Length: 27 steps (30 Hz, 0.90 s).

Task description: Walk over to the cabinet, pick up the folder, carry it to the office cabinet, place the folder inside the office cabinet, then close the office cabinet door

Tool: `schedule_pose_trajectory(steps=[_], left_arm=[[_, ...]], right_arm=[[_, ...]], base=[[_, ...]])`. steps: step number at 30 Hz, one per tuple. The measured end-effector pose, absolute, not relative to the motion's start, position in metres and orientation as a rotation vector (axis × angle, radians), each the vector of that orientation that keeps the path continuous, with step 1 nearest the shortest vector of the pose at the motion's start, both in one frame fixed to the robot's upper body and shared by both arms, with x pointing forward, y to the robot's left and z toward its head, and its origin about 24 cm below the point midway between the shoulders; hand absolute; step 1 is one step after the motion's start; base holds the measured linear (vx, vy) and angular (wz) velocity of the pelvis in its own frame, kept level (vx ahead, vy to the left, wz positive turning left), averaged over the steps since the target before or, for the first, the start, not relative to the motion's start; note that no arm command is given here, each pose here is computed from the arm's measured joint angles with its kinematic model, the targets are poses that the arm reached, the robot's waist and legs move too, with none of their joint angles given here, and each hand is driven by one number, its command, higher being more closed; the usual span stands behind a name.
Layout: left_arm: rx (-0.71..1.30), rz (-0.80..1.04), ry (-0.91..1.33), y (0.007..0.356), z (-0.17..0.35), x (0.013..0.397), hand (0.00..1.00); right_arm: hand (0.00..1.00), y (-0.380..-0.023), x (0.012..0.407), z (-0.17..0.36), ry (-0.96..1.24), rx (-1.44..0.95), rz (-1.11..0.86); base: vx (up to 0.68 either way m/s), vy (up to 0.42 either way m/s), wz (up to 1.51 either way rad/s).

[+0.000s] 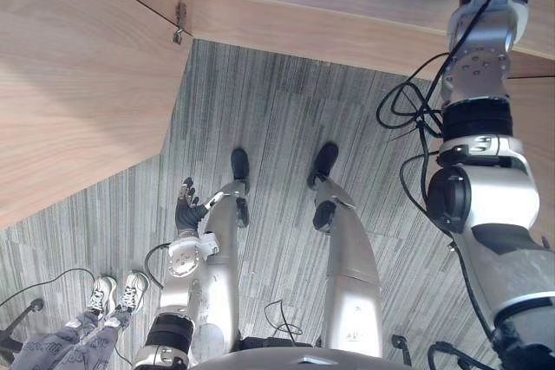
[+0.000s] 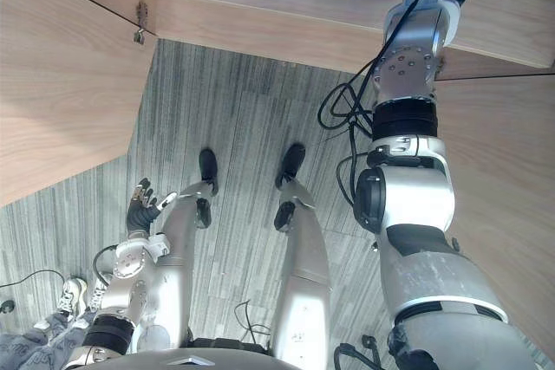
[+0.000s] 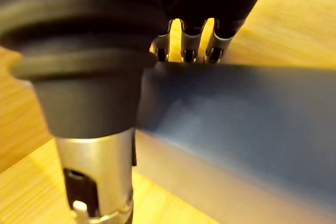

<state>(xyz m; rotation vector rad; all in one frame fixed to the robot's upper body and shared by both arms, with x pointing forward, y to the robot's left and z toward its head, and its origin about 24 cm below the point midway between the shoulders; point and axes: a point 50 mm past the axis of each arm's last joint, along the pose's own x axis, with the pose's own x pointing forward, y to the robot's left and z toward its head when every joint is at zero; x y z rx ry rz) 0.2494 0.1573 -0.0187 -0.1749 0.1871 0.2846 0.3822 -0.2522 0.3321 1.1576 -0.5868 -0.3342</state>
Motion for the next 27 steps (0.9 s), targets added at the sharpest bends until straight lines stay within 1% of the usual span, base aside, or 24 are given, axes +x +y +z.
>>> schedule_pose_trajectory(steps=[14, 18, 21, 23, 27], left_arm=[[-0.177, 0.285, 0.182, 0.158, -0.017, 0.250, 0.00], [-0.178, 0.282, 0.161, 0.158, -0.012, 0.252, 0.00], [-0.174, 0.276, 0.145, 0.158, -0.005, 0.259, 0.00], [-0.174, 0.264, 0.119, 0.156, 0.003, 0.267, 0.00], [-0.176, 0.264, 0.103, 0.157, 0.007, 0.271, 0.00]], right_arm=[[0.00, -0.247, 0.381, 0.328, -0.603, 1.166, -0.310], [0.00, -0.232, 0.371, 0.316, -0.645, 1.076, -0.252], [0.00, -0.208, 0.371, 0.305, -0.622, 1.038, -0.196], [0.00, -0.193, 0.374, 0.300, -0.601, 1.032, -0.150], [0.00, -0.181, 0.376, 0.301, -0.591, 1.045, -0.111]], base=[[0.03, 0.001, 0.00], [0.00, 0.000, 0.00], [0.00, 0.000, -0.02], [0.00, 0.000, -0.07], [0.00, 0.000, -0.05]])
